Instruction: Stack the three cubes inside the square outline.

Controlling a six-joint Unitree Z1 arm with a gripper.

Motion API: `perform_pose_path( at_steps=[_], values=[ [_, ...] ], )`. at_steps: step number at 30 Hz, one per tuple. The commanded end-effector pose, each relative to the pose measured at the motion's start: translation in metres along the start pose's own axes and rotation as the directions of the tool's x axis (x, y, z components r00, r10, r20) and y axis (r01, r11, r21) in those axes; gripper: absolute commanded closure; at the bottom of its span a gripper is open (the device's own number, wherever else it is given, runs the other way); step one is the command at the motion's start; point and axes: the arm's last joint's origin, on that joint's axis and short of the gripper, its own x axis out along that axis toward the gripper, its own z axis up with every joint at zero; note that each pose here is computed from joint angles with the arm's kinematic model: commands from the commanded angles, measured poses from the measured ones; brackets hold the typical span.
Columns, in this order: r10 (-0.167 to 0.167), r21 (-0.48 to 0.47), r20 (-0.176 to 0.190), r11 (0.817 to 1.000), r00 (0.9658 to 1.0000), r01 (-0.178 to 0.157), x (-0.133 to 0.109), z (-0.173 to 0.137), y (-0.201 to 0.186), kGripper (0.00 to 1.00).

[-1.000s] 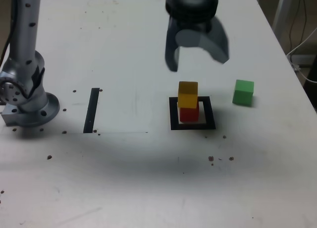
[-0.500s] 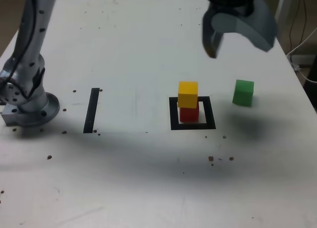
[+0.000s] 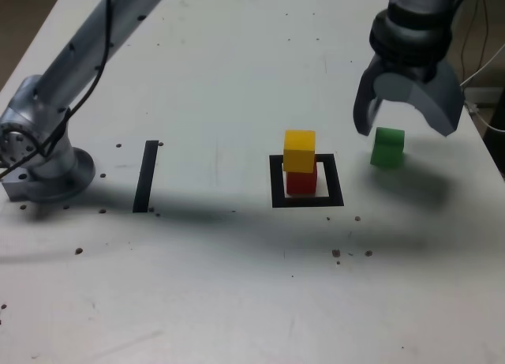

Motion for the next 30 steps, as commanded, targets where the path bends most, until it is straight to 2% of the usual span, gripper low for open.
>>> perform_pose_path(
  at_steps=[1,7,11,15,19,22,24,26,30],
  values=[
    [-0.021,-0.003,-0.018,1.000,0.9996,0.021,0.011,0.003,0.004,0.01],
    [-0.056,-0.009,-0.047,0.998,0.9973,0.056,0.030,0.006,0.012,0.02],
    [-0.079,-0.001,-0.060,0.997,0.9950,0.079,0.039,0.009,0.014,0.08],
    [-0.118,-0.006,-0.083,0.993,0.9896,0.118,0.052,0.012,0.018,0.24],
    [-0.146,-0.023,-0.099,0.989,0.9842,0.145,0.062,0.012,0.021,0.47],
    [-0.143,-0.026,-0.098,0.990,0.9848,0.141,0.062,0.012,0.022,0.67],
    [-0.138,-0.026,-0.095,0.990,0.9858,0.137,0.061,0.012,0.022,0.77],
    [-0.135,-0.025,-0.092,0.991,0.9866,0.133,0.060,0.013,0.022,0.82],
    [-0.134,-0.024,-0.089,0.991,0.9870,0.132,0.058,0.013,0.022,0.83]
  ],
)
